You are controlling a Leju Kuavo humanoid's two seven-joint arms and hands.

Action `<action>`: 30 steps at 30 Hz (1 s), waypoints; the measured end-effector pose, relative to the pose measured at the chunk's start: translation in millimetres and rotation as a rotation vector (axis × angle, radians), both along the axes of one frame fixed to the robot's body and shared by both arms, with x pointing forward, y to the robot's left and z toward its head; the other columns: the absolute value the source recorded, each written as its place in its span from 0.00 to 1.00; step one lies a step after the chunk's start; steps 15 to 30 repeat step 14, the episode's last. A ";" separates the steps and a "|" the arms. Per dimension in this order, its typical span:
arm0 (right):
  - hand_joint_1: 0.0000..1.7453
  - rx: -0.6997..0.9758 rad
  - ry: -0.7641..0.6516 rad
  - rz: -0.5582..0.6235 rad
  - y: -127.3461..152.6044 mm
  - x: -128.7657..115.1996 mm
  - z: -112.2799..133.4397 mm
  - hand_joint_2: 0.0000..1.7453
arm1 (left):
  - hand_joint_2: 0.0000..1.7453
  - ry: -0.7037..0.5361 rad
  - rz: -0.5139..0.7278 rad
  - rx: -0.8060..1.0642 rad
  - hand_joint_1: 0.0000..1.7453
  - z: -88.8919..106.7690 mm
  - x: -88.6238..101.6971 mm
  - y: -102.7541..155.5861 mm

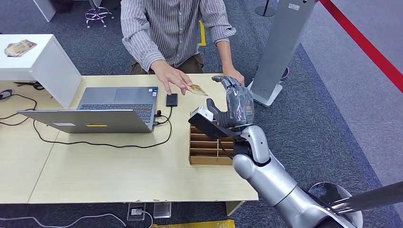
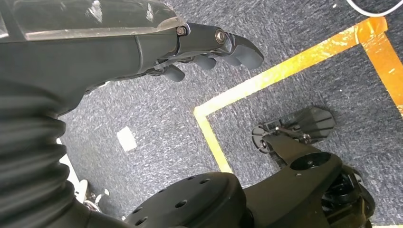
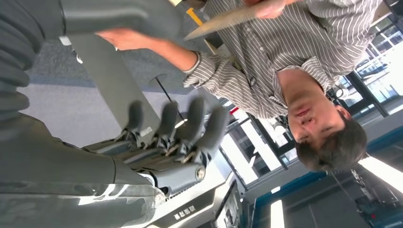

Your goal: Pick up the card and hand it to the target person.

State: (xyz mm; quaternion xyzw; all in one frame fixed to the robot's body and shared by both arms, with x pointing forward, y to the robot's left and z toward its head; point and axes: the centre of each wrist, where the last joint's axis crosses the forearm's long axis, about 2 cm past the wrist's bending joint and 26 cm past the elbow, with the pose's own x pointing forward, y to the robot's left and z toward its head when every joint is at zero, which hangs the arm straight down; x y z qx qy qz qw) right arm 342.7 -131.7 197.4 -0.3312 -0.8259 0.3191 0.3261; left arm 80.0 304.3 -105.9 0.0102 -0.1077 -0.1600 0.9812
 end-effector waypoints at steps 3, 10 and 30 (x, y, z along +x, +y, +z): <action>0.00 0.070 0.053 0.023 0.1 -0.1 -2.8 1.00 | 0.00 0.003 0.012 -0.001 0.00 -0.5 -2.7 0.1; 0.00 0.365 0.358 0.164 -2.6 -11.1 -18.9 1.00 | 0.00 0.013 0.039 0.009 0.00 -2.2 -13.0 0.8; 0.00 0.510 0.500 0.257 -8.4 -21.7 -27.1 1.00 | 0.00 0.018 0.044 0.012 0.00 -2.7 -16.2 2.1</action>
